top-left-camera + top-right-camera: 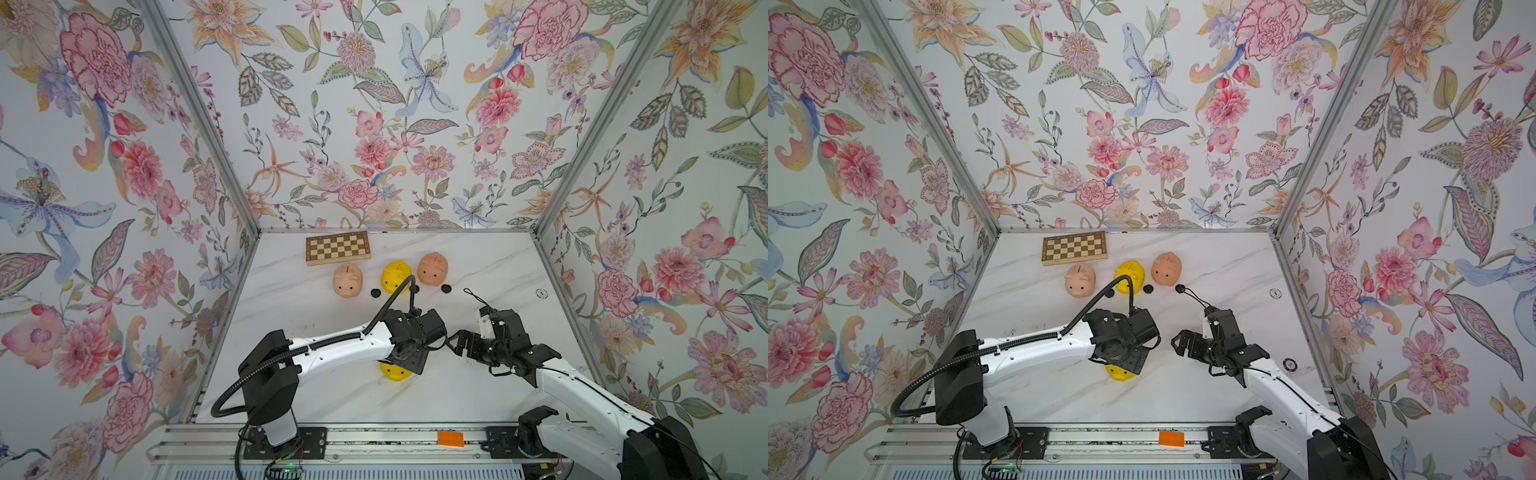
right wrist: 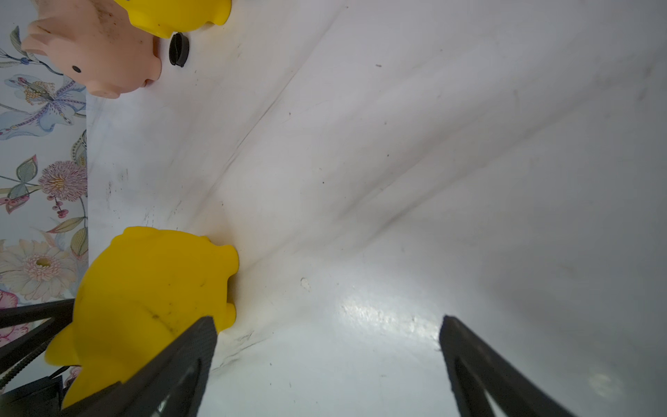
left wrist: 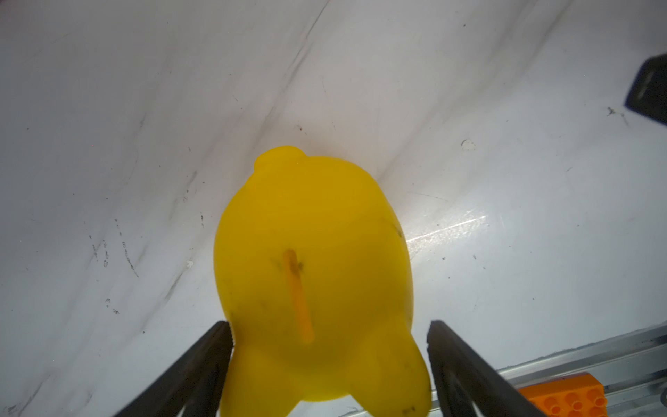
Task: Open piggy banks
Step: Adjust the piggy bank at the center of the board.
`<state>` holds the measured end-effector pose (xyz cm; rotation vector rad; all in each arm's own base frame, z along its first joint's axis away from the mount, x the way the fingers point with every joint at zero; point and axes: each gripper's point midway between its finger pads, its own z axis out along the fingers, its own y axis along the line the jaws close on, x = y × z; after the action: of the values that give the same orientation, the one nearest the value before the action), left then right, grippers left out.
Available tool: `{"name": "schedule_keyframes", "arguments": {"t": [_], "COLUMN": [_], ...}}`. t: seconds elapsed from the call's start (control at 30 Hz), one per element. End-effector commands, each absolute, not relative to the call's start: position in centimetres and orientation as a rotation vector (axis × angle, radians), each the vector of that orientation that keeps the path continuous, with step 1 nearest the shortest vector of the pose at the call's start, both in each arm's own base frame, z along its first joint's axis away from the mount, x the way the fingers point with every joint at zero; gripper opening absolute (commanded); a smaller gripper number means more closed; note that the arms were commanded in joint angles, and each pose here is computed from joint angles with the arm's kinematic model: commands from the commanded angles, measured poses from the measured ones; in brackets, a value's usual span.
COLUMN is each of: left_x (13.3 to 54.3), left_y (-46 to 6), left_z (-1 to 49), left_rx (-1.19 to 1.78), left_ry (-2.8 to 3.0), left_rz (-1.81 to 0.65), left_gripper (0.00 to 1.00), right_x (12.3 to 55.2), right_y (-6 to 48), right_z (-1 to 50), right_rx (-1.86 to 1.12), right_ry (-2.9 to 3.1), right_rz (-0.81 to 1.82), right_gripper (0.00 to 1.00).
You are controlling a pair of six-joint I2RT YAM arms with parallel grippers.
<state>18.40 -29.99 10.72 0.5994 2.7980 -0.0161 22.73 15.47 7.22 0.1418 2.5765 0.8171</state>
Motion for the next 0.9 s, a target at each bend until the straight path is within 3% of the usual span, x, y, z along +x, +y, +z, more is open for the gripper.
{"name": "schedule_keyframes", "arguments": {"t": [0.0,0.13,0.2,0.33,0.63,0.87], "left_x": [18.0,17.8,17.9,17.8,17.1,17.2], "left_y": [-29.4,-29.0,-28.5,-28.0,-27.6,-28.6], "left_z": [11.7,11.6,11.4,10.6,9.5,9.9], "left_rx": [0.6,0.591,0.582,0.587,0.584,0.585], "left_ry": [2.793,2.795,2.797,2.817,2.853,2.839], "left_rz": [0.003,-0.01,0.035,0.094,0.1,0.0], "left_gripper": [0.88,0.88,0.96,0.99,0.96,0.87], "right_x": [22.5,22.6,22.5,22.6,22.6,22.6], "right_y": [15.4,15.5,15.6,15.6,15.7,15.9], "right_z": [7.0,7.1,7.2,7.3,7.1,7.3], "right_rx": [0.124,0.127,0.126,0.128,0.122,0.114], "right_ry": [2.571,2.565,2.564,2.559,2.565,2.563], "right_rz": [0.824,0.836,0.844,0.844,0.849,0.86], "right_gripper": [0.99,0.98,0.99,0.99,0.99,0.99]}}
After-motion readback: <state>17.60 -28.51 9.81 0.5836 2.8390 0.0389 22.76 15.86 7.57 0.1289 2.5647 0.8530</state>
